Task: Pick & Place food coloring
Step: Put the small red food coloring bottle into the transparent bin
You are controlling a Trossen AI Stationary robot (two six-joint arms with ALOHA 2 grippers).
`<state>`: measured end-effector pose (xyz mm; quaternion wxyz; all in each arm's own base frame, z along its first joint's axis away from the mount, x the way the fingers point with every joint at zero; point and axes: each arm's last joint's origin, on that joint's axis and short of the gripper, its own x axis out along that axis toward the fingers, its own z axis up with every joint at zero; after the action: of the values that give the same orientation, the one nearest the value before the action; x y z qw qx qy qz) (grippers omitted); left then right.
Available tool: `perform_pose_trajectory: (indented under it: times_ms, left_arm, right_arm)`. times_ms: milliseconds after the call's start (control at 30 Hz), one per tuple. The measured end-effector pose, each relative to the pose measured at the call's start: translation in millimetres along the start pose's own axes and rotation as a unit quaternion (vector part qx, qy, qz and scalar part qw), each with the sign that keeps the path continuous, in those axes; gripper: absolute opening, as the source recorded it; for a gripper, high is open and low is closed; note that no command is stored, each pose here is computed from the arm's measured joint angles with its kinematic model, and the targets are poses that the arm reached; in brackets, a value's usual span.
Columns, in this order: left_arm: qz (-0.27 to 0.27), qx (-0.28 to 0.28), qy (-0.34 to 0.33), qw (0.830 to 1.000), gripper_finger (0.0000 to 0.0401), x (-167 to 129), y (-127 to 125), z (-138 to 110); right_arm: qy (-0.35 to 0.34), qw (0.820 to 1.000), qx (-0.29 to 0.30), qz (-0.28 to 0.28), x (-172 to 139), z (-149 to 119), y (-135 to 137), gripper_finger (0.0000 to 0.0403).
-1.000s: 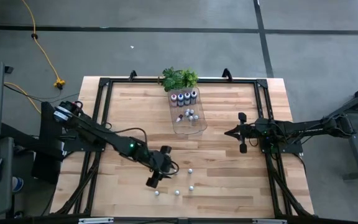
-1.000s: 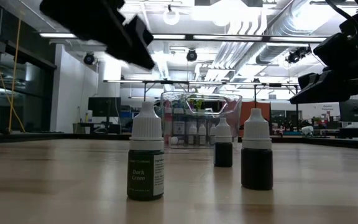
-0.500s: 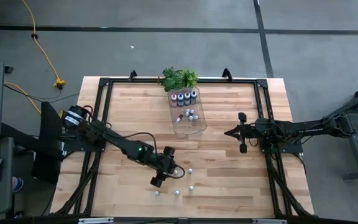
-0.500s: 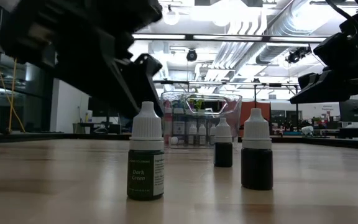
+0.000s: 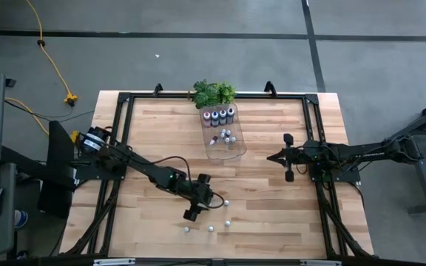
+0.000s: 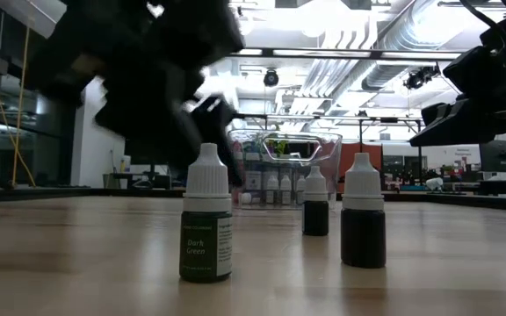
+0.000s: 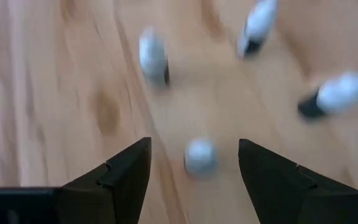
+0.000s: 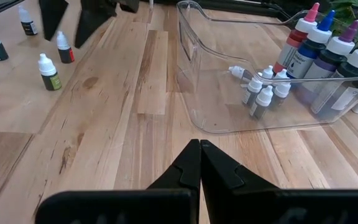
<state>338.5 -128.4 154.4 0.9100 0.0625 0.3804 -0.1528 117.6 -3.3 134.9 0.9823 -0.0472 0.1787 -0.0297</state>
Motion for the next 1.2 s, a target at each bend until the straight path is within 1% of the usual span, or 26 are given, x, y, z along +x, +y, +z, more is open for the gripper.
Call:
perform_pose_trajectory:
  times_ms: [67,133,233,567,800,867,967,1067,1200]
  left_arm:
    - [-0.002,-0.003,0.014,1.000,0.0234,1,0,-4]
    - [-0.002,-0.004,0.004,1.000,0.0229,3,0,-2]
    - [-0.009,-0.005,0.010,1.000,0.0210,4,-1,-4]
    - [-0.010,-0.018,0.009,1.000,0.0104,4,-1,-4]
    - [-0.021,-0.021,0.008,1.000,0.0041,3,-1,-3]
    - [-0.021,-0.031,0.007,0.999,0.0033,3,-1,0]
    - [-0.021,-0.042,-0.014,0.999,0.0034,-5,1,12]
    - [-0.015,-0.052,-0.032,0.998,0.0040,-20,3,22]
    - [0.012,-0.069,-0.062,0.996,0.0040,-46,9,34]
  right_arm:
    - [0.000,1.000,0.000,0.000,0,0,0,0.0000]
    - [0.000,1.000,0.000,0.000,0,0,0,0.0000]
    - [0.000,1.000,0.000,0.000,0,0,0,0.0000]
    - [0.000,1.000,0.000,0.000,0,0,0,0.0000]
    - [0.000,1.000,0.000,0.000,0,0,0,0.0000]
    - [0.000,1.000,0.000,0.000,0,0,0,0.0000]
    - [0.000,1.000,0.000,0.000,0,0,0,0.0000]
    - [-0.001,1.000,0.000,0.000,0,0,0,0.0000]
    - [0.000,1.000,0.000,0.000,0,0,0,0.0000]
